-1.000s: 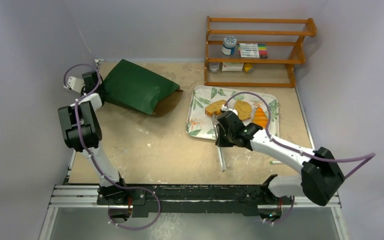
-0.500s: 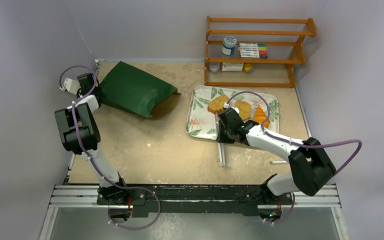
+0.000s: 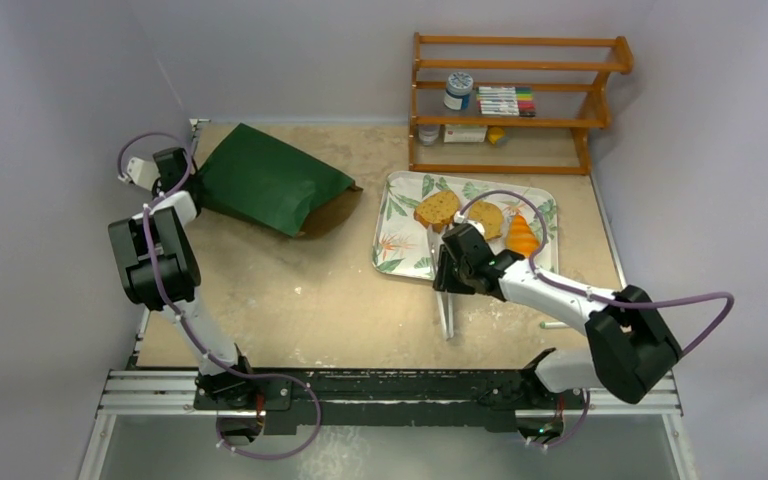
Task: Take the fake bread out of the paper bag
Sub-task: Place the fake bread in the container.
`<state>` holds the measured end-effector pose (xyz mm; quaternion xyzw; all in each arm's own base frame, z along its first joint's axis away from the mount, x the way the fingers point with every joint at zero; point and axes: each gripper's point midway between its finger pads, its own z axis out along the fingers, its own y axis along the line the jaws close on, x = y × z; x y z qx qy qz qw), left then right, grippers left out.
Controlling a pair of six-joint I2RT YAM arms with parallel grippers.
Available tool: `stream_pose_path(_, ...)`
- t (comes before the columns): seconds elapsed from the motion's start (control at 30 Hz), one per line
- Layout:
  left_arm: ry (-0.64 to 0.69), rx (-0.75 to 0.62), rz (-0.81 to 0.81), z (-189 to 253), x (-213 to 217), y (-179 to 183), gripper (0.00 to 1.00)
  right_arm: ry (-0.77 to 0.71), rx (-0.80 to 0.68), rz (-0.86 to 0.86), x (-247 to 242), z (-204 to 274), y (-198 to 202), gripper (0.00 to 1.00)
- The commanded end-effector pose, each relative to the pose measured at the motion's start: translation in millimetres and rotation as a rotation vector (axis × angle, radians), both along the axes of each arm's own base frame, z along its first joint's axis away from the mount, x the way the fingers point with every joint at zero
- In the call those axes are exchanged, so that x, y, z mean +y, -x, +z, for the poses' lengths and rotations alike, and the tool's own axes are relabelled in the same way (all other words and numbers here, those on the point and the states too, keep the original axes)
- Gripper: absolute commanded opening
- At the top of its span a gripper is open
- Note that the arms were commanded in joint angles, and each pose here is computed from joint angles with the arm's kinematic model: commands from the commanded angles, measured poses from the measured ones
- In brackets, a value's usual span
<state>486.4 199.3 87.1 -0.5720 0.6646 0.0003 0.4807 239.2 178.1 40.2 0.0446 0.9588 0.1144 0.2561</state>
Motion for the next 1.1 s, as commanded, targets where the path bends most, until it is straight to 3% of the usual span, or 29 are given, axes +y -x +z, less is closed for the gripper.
stream_pose_path(0.0,-0.031,-0.016,-0.003,21,7,7,0.0,-0.03,-0.044,-0.016,1,8,-5,0.44)
stream_pose_path(0.3,-0.019,-0.022,0.006,18,11,8,0.0,-0.074,-0.118,0.011,3,33,3,0.45)
stream_pose_path(0.67,-0.019,-0.015,-0.006,16,18,13,0.0,-0.134,-0.19,0.168,62,69,29,0.44)
stream_pose_path(1.07,-0.021,-0.003,-0.035,15,20,17,0.0,-0.175,-0.29,0.25,94,107,18,0.43)
